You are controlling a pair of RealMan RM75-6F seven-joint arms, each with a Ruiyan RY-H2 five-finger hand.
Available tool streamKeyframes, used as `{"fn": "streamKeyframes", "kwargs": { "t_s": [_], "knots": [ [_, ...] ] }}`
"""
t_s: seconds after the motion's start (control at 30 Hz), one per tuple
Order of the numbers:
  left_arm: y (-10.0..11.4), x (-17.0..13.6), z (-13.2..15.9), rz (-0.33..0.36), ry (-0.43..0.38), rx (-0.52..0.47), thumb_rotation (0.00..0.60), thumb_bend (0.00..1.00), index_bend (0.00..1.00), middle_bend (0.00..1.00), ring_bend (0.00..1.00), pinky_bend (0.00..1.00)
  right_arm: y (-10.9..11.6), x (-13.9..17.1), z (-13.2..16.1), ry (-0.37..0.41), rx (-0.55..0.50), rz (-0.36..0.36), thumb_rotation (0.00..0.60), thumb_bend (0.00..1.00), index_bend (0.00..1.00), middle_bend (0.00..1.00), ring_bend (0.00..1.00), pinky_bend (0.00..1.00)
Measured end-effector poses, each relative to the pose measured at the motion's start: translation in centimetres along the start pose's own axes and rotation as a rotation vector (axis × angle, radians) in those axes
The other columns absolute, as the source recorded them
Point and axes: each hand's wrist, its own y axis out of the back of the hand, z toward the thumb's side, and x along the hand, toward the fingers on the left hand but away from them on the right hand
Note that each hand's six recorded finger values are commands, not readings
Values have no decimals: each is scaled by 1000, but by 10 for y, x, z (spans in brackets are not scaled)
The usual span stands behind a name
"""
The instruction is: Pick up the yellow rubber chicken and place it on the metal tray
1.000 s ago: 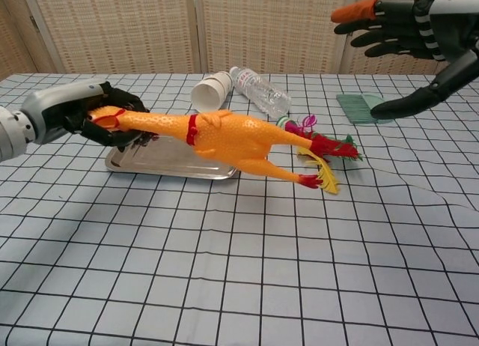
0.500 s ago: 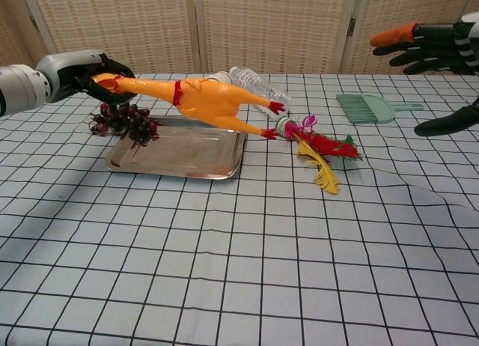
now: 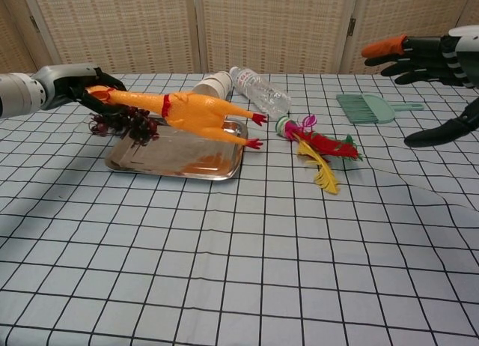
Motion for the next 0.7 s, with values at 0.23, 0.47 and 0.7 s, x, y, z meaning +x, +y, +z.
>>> {"fn": "streamKeyframes", "kwargs": {
  "t_s": [0.23, 0.47, 0.7],
  "knots": [
    [2, 4, -14, -1, 28, 100, 600, 624, 533, 458, 344, 405, -3, 5, 1, 2, -14, 13, 600, 104, 0, 0, 0, 0],
    [4, 6, -25, 33, 54, 218, 600, 516, 1, 42, 84, 318, -1, 8, 2, 8, -9, 8, 600, 104, 0, 0, 0, 0],
    [2, 5, -35, 13, 101, 290, 600, 487, 0, 0, 0, 99, -1, 12, 3, 9, -6, 8, 600, 105, 0, 0, 0, 0]
  ]
}}
